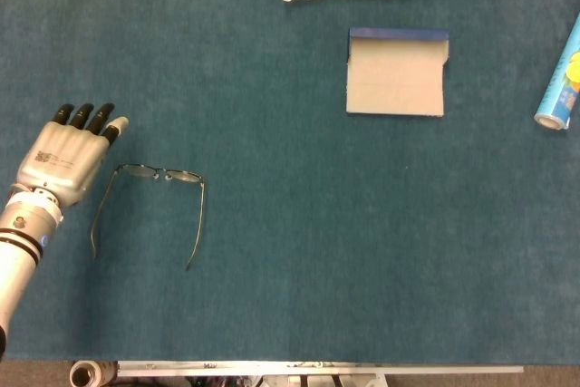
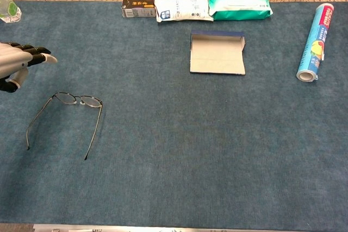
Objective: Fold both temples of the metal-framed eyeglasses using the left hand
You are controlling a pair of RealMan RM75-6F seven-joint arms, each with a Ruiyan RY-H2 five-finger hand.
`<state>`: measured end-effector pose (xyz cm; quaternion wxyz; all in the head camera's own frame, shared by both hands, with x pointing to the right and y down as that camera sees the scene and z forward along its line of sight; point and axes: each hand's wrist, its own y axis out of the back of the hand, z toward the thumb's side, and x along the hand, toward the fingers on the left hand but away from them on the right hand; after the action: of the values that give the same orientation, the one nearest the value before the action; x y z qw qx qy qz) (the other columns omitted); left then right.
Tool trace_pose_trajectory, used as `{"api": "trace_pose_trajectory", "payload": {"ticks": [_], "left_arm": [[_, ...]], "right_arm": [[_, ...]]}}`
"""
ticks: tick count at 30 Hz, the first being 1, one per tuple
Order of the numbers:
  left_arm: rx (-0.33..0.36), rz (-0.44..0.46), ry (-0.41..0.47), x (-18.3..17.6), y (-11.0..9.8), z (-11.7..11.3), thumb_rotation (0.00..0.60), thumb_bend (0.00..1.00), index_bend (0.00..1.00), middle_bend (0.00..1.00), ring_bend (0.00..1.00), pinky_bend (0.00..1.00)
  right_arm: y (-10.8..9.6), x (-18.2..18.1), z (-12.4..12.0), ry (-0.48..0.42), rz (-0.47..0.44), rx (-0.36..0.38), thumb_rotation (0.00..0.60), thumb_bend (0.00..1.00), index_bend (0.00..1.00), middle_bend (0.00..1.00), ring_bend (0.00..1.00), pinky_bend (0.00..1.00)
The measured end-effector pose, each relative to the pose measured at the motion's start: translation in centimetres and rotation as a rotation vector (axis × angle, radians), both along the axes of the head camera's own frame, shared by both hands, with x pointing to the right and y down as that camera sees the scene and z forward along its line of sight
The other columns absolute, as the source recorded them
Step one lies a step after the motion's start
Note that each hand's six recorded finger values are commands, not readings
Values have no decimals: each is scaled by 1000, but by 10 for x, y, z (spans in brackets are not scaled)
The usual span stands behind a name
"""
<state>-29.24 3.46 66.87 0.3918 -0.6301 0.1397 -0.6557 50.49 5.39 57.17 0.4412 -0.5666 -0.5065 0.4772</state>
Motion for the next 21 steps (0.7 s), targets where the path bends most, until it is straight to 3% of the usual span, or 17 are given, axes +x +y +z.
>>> {"api": "trace_pose_trajectory", "payload": {"ticks": [3,8,15,21], "left_arm": [[5,-5,-6,-2,0,0,600,408,58,0,0,56],[-9,-9,-6,-3,1,2,600,382,92,0,0,56],[-53,-27,46,1,6,2,600,692,323,0,0,56],[-117,-52,90,5,12,1,600,771,373,0,0,56]], "right_arm": [[0,0,0,0,1,1,600,161,607,536,466,517],[0,1,0,1,2,-1,600,161,607,537,466,517],[-1,1,1,1,4,-5,600,161,607,537,466,517],[-1,1,1,0,4,-5,600,161,608,537,466,517]]}}
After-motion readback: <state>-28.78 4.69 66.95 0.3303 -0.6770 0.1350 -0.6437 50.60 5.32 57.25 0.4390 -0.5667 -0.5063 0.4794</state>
